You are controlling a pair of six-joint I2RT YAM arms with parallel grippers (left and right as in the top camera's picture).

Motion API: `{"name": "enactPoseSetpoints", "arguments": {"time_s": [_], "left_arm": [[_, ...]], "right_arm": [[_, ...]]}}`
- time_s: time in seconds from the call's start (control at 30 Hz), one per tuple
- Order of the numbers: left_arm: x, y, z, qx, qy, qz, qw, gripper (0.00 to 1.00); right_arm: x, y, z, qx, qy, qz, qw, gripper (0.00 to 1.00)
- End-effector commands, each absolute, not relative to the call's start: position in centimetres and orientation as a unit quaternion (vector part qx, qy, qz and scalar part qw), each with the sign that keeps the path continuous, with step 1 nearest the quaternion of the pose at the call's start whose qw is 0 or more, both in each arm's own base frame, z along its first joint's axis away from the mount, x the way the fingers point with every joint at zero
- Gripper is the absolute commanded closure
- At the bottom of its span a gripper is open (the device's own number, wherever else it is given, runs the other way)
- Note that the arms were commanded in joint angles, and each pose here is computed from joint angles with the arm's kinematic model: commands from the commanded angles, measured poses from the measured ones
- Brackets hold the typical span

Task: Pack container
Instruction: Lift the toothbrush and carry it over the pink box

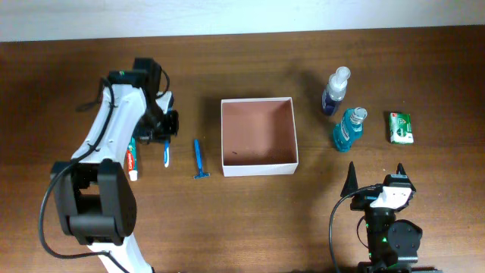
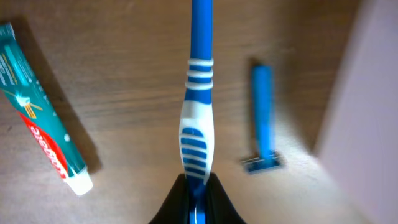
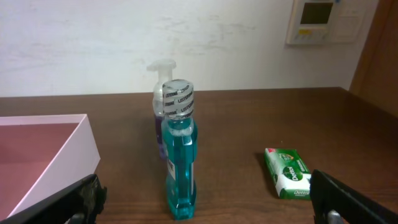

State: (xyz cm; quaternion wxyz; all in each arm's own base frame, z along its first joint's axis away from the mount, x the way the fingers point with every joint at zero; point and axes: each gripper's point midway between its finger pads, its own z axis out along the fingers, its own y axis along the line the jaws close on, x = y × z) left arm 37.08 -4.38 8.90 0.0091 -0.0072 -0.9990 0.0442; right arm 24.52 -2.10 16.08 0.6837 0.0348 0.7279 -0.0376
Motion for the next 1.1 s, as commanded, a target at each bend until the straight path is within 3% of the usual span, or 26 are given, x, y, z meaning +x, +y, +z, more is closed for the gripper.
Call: {"name": "enactPoseSetpoints", "arguments": {"time_s": [0.0, 0.3, 0.57, 0.83, 1.07], "left_arm": [[38.4, -8.1, 13.5, -0.027, -0.992, 0.119, -0.019, 0.99], [37.9, -17.1, 20.4, -0.162, -0.969, 0.162, -0.088, 0.99], [35.4, -23.1, 20.0, -0.311, -0.939, 0.102, -0.105, 0.99], [36.3, -25.1, 20.0, -0.269, -0.949, 0.078, -0.143, 0.99], [36.6, -25.3, 17.9, -0.263, -0.955, 0.071, -0.119, 0.99]], "right_arm": [[24.5, -2.2, 15.7, 0.039, 0.732, -0.039, 0.679, 0.02], [24.5, -2.2, 15.7, 0.039, 0.732, -0.039, 0.679, 0.01], [24.5, -2.2, 15.7, 0.039, 0.732, -0.039, 0.679, 0.02], [24.5, -2.2, 15.7, 0.039, 0.732, -0.039, 0.679, 0.02], [24.5, -2.2, 15.7, 0.039, 0.732, -0.039, 0.679, 0.02]]}}
